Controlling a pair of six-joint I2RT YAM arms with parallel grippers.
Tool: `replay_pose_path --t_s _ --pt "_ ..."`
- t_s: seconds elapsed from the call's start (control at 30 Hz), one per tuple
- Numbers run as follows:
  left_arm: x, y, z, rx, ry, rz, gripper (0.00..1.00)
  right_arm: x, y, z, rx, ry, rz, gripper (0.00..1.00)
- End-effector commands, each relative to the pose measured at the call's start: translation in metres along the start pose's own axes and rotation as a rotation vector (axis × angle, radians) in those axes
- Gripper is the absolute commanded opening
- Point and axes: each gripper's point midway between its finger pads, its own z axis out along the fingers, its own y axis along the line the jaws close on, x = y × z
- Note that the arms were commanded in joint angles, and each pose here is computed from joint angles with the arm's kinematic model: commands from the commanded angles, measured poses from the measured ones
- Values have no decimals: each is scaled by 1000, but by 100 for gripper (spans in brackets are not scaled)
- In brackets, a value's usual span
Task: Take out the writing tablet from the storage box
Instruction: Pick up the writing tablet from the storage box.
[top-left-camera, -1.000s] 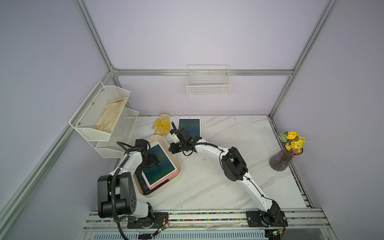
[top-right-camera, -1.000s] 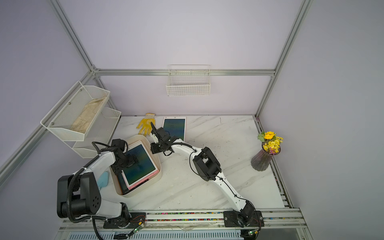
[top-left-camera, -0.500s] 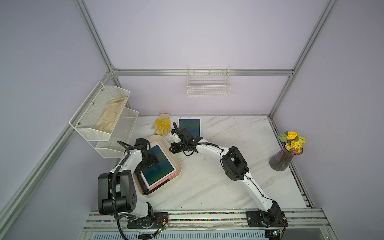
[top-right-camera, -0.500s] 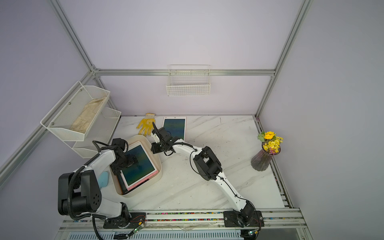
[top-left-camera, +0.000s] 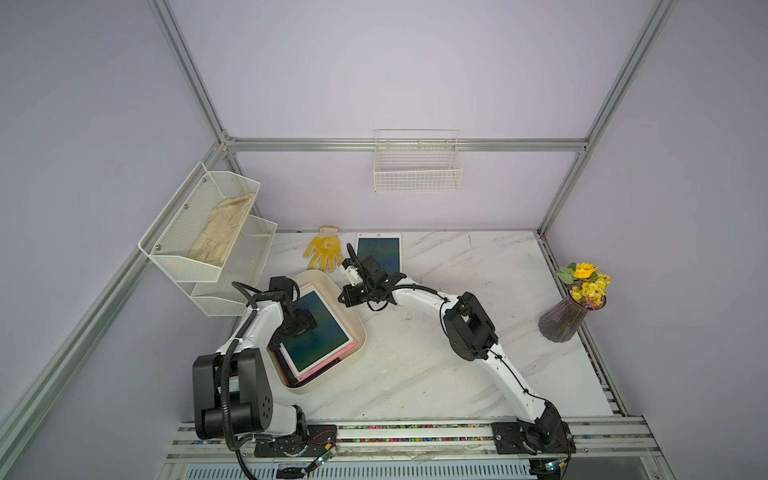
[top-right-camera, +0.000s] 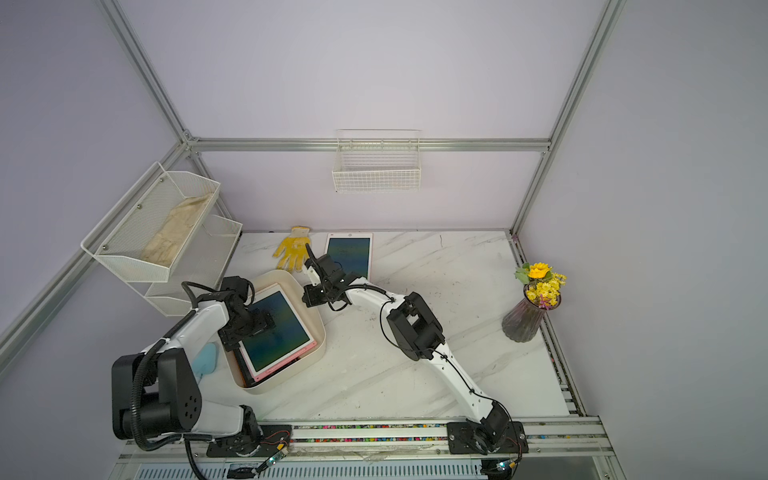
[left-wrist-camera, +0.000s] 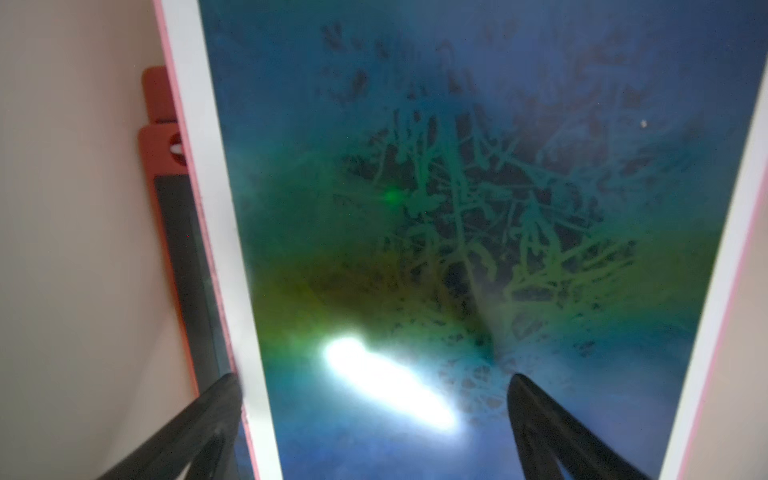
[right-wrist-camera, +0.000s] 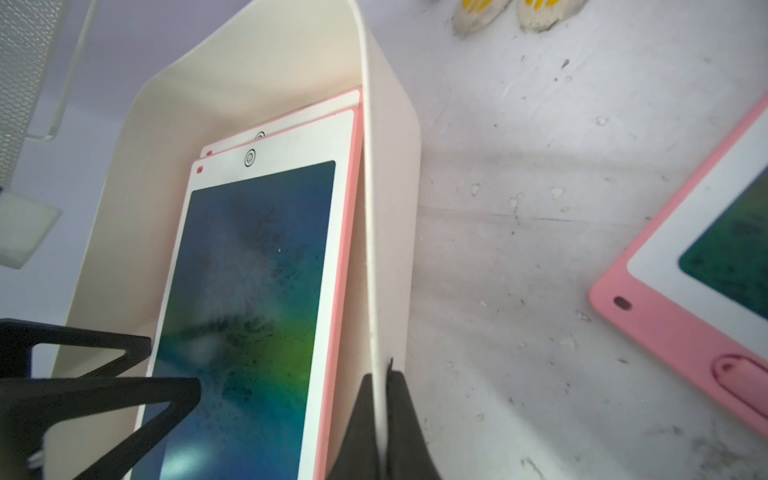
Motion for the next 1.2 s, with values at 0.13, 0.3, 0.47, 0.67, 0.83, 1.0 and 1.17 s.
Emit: replay_pose_path --t_s 0.13,0.3,0.47,0.67,0.83,1.0,1.17 --pt "-18 -6 -19 26 -43 -14 98 16 -22 10 -18 51 14 3" --pt "-19 -8 -12 23 -22 -14 98 15 -22 9 -22 48 13 3" --pt "-22 -9 -18 32 -42 -16 98 15 -23 10 -26 51 17 2" --pt "-26 -10 -30 47 -69 -15 98 15 -22 11 -28 50 18 2" --pt "-29 -12 -40 71 -93 -25 97 15 -23 11 -21 48 21 2" --pt "-33 -11 -54 84 -131 -42 97 13 -22 8 -19 40 22 0" --pt "-32 -12 -53 90 -120 -44 97 11 -21 7 -21 34 21 0"
